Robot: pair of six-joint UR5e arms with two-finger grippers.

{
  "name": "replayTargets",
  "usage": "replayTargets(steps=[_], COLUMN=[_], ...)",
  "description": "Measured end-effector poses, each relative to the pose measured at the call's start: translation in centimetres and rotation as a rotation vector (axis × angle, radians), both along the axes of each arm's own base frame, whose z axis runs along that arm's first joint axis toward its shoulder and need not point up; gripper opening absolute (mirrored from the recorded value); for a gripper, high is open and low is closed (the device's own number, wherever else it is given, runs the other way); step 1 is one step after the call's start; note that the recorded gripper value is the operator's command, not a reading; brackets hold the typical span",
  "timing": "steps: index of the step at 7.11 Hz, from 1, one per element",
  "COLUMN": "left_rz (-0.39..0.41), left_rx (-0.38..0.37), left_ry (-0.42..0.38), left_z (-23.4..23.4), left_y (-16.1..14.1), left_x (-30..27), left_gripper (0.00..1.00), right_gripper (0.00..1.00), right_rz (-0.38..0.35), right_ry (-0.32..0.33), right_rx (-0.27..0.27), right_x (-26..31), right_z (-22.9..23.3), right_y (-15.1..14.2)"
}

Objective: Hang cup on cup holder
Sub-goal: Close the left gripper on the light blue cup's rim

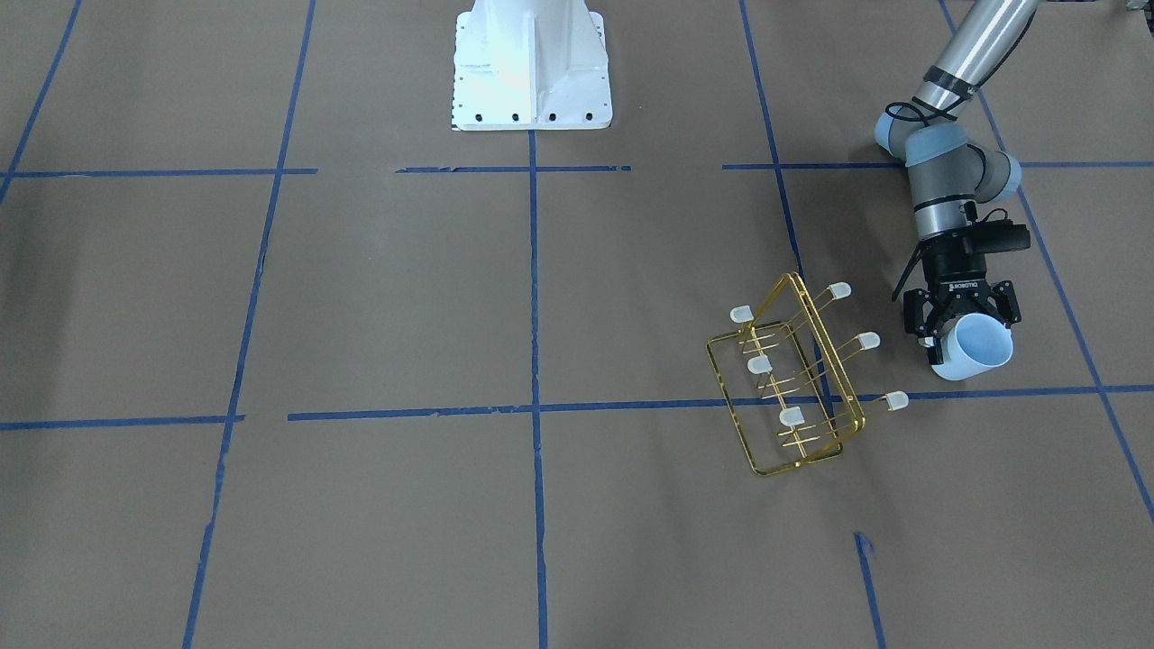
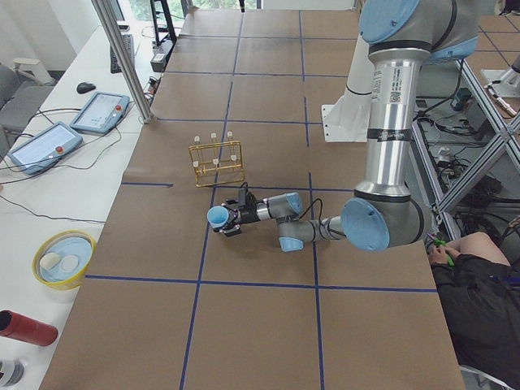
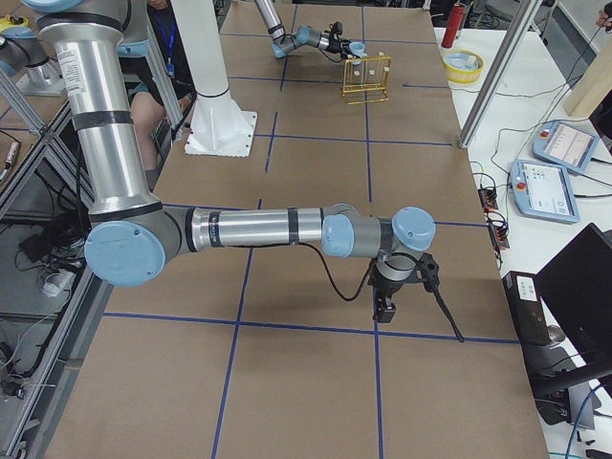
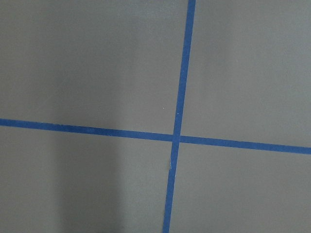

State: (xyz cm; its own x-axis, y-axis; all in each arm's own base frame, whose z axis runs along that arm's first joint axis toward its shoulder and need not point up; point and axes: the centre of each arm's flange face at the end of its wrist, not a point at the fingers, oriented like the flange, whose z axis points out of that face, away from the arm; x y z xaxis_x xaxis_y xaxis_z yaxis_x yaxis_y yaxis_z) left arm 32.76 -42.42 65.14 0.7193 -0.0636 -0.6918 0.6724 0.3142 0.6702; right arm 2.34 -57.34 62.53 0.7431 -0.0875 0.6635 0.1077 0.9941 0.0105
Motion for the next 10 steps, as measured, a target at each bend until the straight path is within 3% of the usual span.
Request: replayTargets(steps=[5, 10], left_rz=[0.048, 0.033], left_rx=[-0.028, -0.029], left_ry=[0.029, 0.050], left_z=[0.39, 0.27], left_y=[-0.25, -0.74], left_x=[0.82, 0.22], left_gripper=[1.00, 0.99], right_gripper=[1.00, 1.00], right_rz=[0.000, 0.000], right_ry=[0.000, 0.000], right_rx=[0.000, 0.000], right_x=[0.00, 0.00], right_z=[0.00, 0.00], right_y=[0.00, 0.00])
